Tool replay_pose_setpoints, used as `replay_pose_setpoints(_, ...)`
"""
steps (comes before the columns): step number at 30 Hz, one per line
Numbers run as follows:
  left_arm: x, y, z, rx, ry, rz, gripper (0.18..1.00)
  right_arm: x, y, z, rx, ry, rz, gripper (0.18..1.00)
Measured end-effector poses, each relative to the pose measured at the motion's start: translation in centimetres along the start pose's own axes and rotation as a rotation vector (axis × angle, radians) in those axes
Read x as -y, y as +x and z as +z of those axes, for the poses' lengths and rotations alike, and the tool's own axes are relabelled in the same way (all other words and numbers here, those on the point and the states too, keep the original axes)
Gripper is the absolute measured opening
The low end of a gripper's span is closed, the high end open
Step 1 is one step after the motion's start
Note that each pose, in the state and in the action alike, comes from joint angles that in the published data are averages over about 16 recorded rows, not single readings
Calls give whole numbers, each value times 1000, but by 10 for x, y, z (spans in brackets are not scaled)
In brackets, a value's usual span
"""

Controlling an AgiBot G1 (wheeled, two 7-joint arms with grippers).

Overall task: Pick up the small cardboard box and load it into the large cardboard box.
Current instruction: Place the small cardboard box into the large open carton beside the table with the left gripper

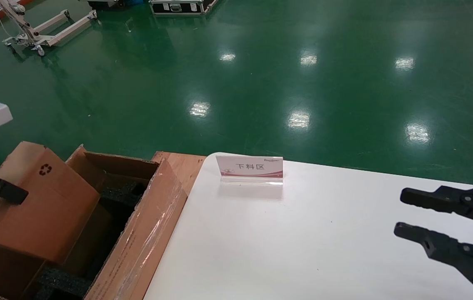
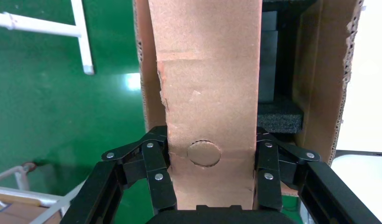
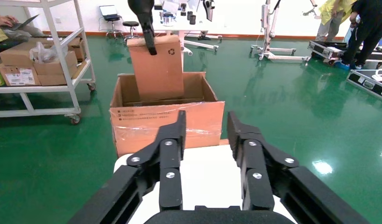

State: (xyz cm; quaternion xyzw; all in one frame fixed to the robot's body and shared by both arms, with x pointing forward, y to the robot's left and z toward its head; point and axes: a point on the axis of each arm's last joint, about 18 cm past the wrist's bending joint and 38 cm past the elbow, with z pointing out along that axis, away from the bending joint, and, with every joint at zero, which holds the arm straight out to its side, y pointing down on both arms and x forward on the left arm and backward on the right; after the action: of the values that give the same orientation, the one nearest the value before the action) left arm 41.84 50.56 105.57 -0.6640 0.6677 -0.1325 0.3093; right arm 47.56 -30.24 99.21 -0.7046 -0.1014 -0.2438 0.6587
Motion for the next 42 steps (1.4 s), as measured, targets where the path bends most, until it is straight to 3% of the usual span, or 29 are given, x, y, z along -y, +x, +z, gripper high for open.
replay_pose_setpoints(26,-20,-15,74,-3,-21,-12,323,0,0,0,0,0,0,885)
replay_pose_setpoints(32,-22,-19,84,18,-19,-8,321,0,0,0,0,0,0,953)
replay_pose_setpoints(42,-20,-25,94,60,-9,19,303,0,0,0,0,0,0,996)
